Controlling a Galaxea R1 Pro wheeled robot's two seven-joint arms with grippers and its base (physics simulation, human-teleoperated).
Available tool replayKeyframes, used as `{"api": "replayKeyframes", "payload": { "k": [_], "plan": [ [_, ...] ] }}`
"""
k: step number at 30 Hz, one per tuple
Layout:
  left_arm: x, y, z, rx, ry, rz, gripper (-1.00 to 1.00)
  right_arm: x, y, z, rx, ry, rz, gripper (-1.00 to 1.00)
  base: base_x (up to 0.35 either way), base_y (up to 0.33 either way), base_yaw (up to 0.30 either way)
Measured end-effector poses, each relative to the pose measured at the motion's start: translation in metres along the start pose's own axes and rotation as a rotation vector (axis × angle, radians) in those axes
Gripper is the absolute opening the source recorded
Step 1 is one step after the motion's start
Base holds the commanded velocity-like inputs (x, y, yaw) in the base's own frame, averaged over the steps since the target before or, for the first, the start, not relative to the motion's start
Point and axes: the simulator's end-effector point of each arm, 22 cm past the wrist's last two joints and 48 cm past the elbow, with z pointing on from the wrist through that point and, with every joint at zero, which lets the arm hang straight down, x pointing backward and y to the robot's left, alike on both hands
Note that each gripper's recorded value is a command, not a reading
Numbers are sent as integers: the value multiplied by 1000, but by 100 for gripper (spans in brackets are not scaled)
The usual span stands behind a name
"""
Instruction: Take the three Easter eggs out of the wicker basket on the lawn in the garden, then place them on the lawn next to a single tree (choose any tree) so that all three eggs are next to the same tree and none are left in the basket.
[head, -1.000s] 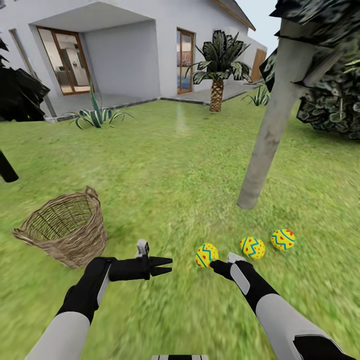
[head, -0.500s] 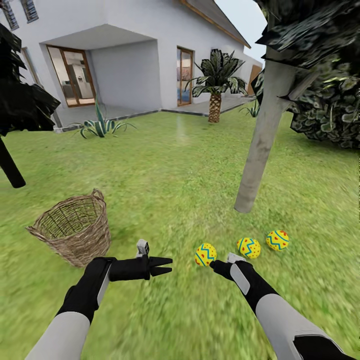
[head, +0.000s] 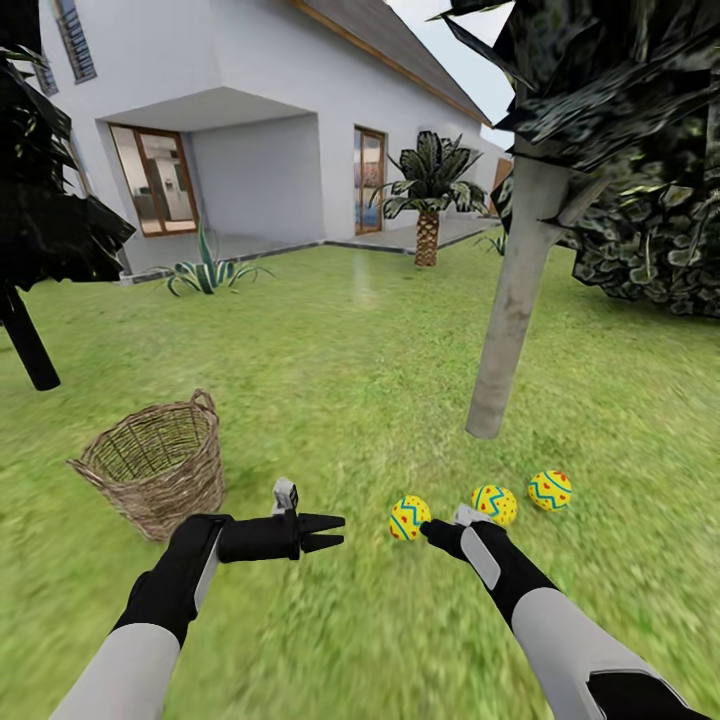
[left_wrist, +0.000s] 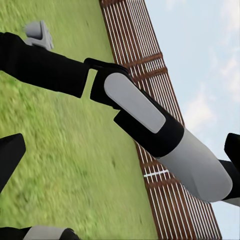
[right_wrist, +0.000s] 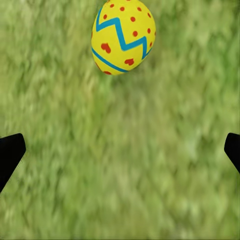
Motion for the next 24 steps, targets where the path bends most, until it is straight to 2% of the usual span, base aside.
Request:
{"api": "replayKeyframes", "payload": {
  "k": [24],
  "plan": [
    [-8,-43,-2,-17,-9,96,100,-42,19,-43,-37,-92,7,100,0,0,0]
  ]
}}
